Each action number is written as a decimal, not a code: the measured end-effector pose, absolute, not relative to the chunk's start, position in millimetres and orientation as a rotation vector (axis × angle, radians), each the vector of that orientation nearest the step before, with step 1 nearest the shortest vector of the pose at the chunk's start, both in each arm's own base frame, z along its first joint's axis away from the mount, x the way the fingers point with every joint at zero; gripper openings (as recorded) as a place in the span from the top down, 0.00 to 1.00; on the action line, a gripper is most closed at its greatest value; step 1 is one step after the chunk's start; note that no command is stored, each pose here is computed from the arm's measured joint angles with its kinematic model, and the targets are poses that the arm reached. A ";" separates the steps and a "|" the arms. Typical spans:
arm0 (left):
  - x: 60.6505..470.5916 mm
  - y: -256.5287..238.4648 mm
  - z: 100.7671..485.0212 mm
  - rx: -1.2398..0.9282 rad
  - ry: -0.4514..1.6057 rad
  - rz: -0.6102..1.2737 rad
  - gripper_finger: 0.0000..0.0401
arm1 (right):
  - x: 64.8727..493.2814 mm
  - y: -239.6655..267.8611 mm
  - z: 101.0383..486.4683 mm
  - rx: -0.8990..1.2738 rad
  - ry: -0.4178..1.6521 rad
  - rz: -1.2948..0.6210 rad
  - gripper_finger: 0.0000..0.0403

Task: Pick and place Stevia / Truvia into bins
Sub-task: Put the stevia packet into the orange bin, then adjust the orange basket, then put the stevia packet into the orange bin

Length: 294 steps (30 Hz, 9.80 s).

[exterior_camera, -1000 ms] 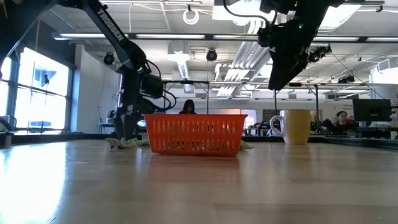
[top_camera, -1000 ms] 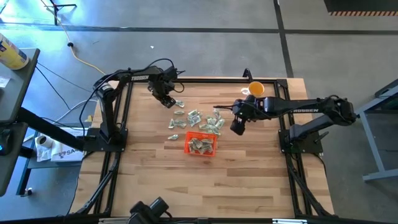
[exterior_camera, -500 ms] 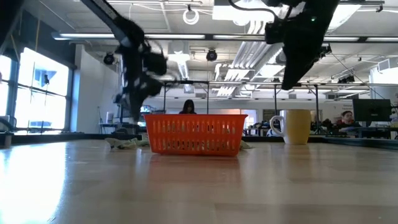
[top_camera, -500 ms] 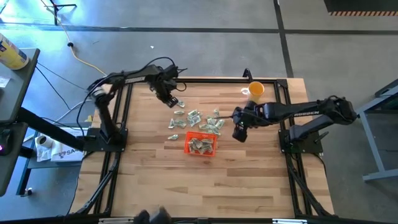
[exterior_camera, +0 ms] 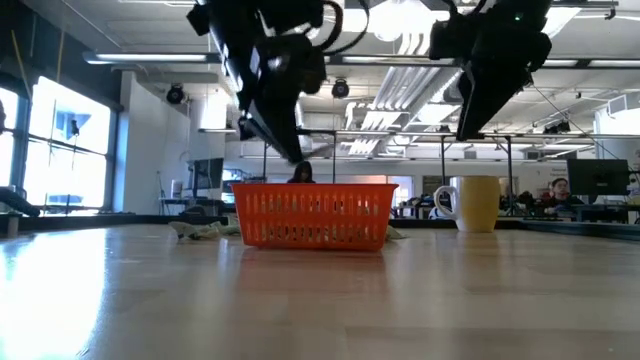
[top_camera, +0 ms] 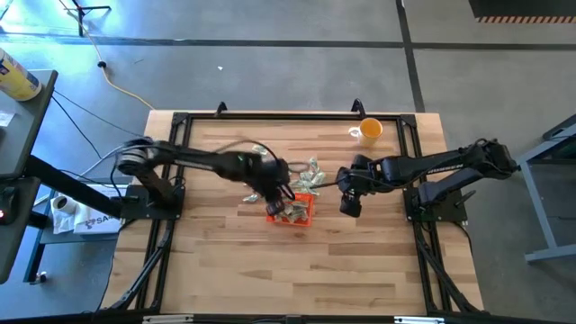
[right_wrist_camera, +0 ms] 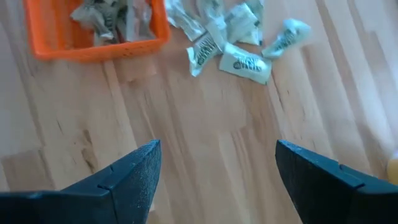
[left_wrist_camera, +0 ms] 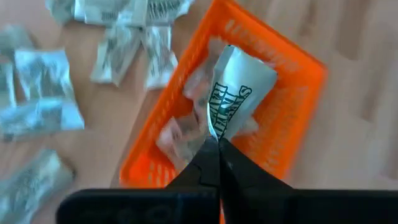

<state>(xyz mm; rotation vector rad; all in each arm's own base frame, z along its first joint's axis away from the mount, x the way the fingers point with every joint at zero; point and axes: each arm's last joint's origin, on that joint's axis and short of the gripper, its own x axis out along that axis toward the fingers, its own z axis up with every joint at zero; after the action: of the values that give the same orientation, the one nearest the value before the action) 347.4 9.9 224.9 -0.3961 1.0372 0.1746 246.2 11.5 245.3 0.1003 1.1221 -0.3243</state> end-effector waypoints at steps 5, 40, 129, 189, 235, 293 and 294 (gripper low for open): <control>345.2 2.2 208.0 -0.400 1.160 0.192 0.65 | 261.4 9.0 235.0 -0.088 1.128 -0.207 0.24; 208.5 11.9 332.9 -0.362 1.032 0.519 0.71 | 332.6 -94.8 133.1 -0.121 1.511 0.171 0.92; 190.0 54.8 248.7 -0.424 1.239 0.589 0.71 | 357.5 -155.8 150.3 0.359 1.335 -0.508 0.44; 203.8 57.9 235.4 -0.411 1.285 0.566 0.71 | 356.6 -166.4 156.0 0.263 1.429 -0.407 0.30; 204.1 58.2 235.5 -0.561 1.231 0.692 0.71 | 327.9 -62.1 188.0 0.061 1.400 -0.153 0.64; 240.1 61.6 202.0 -0.522 1.286 0.538 0.71 | 391.9 17.4 211.3 0.218 1.113 0.005 0.40; 242.4 62.2 202.2 -0.520 1.263 0.537 0.71 | 390.3 18.4 214.9 0.199 1.111 -0.017 0.36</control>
<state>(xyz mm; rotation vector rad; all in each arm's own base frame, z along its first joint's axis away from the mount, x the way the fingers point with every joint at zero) 242.4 62.2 202.2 -0.5202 1.2634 0.5366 390.3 18.4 214.9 0.1986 1.1109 -0.0174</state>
